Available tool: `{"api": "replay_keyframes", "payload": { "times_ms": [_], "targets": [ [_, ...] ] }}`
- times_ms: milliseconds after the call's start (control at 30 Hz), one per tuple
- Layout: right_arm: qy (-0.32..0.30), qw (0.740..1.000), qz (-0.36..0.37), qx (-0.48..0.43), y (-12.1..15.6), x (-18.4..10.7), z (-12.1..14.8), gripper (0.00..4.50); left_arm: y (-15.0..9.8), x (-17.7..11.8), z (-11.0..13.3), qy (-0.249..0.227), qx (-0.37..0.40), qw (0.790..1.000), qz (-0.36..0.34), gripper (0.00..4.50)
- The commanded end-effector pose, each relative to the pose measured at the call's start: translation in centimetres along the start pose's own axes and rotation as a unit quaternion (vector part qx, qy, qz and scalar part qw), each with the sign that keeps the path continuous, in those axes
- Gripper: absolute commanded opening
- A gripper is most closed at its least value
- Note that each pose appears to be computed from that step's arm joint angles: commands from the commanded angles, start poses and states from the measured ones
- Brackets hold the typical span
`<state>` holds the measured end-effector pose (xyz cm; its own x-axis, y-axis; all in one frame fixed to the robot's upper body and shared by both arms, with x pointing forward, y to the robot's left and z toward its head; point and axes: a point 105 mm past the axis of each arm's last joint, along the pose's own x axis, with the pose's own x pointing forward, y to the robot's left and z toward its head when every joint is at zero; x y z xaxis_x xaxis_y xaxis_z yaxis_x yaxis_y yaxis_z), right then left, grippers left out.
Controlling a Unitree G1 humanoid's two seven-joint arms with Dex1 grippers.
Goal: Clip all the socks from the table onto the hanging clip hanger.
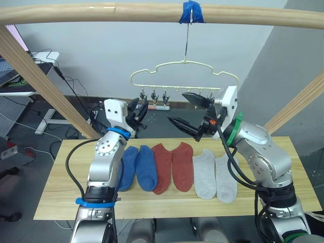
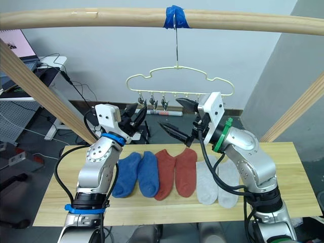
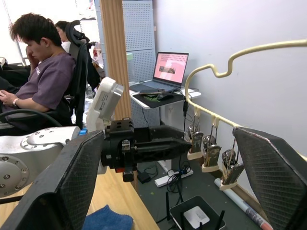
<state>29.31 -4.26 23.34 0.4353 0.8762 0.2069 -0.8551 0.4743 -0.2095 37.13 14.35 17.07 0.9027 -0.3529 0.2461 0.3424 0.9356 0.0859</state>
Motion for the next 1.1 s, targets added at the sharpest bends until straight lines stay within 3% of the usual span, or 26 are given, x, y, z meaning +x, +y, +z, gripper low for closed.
{"api": "replay_keyframes", "payload": {
  "times_ms": [33, 1100],
  "targets": [
    [-0.024, 1.000, 0.014, -0.008, 0.5, 0.4, 1.4, 4.50, 0.1, 0.6, 1.4, -0.031, 0.012, 0.999, 0.011, 1.71],
    [-0.027, 0.999, 0.023, -0.018, 0.5, 0.6, 2.1, 4.50, 0.2, 1.7, 2.3, -0.055, 0.009, 0.998, 0.032, 1.71]
  ]
}}
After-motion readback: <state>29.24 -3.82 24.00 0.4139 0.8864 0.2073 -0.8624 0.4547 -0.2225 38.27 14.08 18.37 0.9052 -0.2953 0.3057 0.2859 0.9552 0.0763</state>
